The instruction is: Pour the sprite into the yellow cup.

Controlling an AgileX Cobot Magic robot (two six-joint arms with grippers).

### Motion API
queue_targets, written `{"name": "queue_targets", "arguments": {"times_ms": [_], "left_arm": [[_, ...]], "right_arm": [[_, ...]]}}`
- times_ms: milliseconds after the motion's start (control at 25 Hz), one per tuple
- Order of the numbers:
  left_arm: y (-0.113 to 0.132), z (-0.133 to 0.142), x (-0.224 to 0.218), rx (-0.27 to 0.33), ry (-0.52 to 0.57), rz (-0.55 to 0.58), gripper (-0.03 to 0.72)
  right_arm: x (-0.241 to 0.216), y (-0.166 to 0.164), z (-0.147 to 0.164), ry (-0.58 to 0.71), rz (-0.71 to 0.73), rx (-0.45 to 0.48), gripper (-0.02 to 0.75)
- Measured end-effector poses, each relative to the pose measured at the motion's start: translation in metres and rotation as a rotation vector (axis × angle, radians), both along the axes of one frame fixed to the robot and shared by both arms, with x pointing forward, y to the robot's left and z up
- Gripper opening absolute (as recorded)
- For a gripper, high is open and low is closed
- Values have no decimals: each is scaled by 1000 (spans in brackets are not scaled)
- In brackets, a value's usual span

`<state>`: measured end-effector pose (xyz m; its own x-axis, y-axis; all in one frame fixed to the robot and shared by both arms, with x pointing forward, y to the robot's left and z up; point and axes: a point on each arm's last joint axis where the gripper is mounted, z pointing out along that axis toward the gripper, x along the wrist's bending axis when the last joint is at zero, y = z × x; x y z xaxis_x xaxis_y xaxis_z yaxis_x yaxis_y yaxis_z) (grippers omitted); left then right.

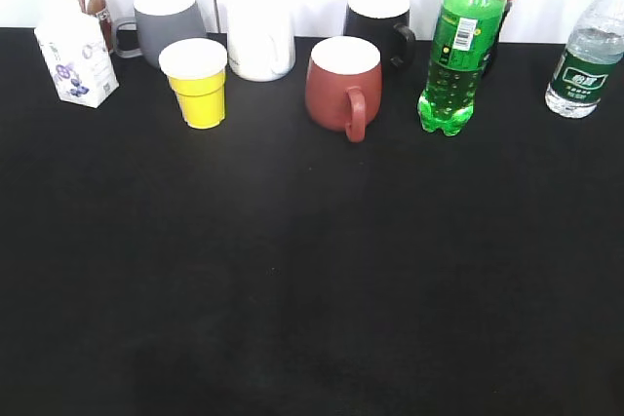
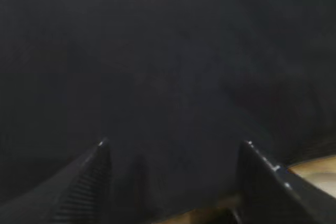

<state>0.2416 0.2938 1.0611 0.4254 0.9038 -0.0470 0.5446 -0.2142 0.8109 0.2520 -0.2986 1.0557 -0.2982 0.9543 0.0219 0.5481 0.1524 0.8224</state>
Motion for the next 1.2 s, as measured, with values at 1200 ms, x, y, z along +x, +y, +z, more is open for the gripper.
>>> {"name": "queue_targets", "arguments": {"times_ms": [1200], "left_arm": [[-2, -4, -11, -87, -164, 332, 486]], "right_arm": [[-16, -1, 0, -140, -367, 46, 587]]}}
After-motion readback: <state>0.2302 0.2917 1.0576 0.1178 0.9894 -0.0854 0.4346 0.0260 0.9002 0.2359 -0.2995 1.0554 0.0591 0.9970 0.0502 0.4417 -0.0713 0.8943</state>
